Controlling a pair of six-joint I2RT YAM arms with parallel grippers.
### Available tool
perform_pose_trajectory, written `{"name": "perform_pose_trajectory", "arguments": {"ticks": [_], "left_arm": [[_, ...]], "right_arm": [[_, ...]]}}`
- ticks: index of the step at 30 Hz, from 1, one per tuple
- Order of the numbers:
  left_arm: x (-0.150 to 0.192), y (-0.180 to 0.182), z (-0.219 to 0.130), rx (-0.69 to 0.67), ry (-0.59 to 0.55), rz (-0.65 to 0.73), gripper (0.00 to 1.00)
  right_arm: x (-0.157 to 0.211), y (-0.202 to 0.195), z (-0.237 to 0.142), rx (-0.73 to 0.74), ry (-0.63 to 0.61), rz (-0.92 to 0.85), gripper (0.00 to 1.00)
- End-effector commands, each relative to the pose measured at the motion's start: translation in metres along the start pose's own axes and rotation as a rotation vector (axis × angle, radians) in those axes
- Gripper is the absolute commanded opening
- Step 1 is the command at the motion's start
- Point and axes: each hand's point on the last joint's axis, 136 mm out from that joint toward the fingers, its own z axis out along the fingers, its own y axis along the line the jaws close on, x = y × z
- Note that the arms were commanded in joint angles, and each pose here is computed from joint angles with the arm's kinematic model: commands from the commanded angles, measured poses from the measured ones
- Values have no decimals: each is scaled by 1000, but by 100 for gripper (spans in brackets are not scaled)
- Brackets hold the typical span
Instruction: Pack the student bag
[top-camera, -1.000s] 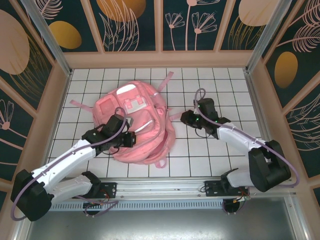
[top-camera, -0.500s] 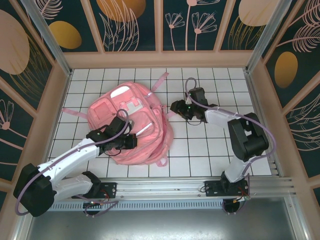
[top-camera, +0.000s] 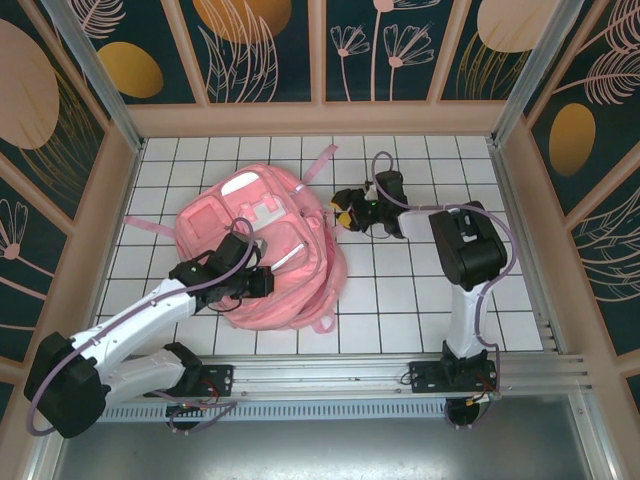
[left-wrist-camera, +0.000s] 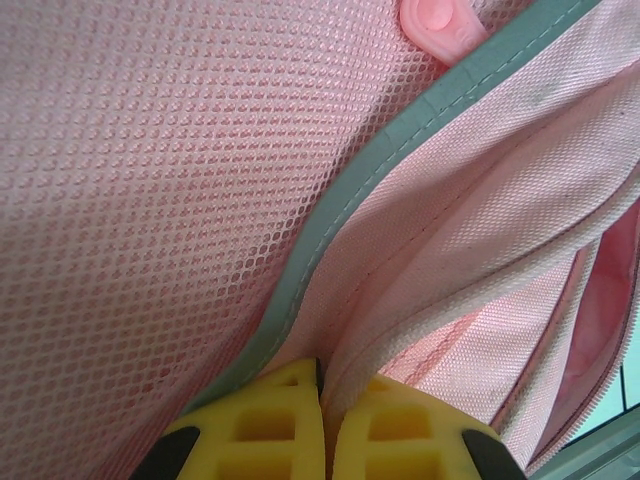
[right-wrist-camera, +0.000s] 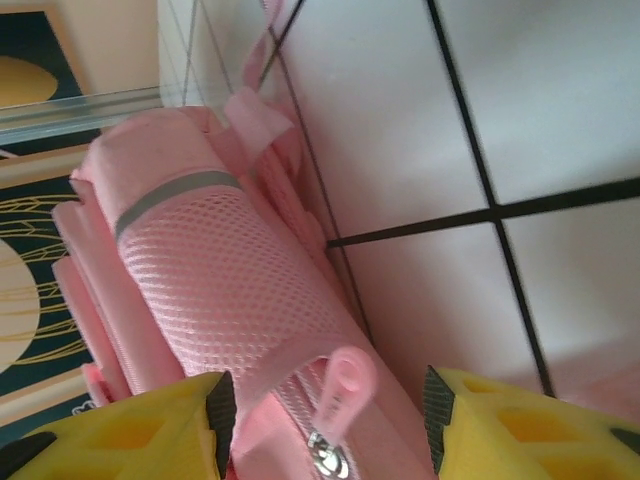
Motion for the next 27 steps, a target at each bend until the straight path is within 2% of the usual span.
{"name": "perform_pose_trajectory", "arguments": {"ticks": [1,14,23,27], "left_arm": [[4,8,0,-21,13,-84,0],[-1,3,0,-2,-2,-81,0],[-5,1,-1,1,-14,-80,0],[-5,1,-2,1,-18,-79,0]], "right_arm": [[-1,22,9,-93,35,1,54],[3,32,23,-190,103,26,54],[14,58,10,-386,151,21,49],[20,58,4,-381,153,-11,47]]}}
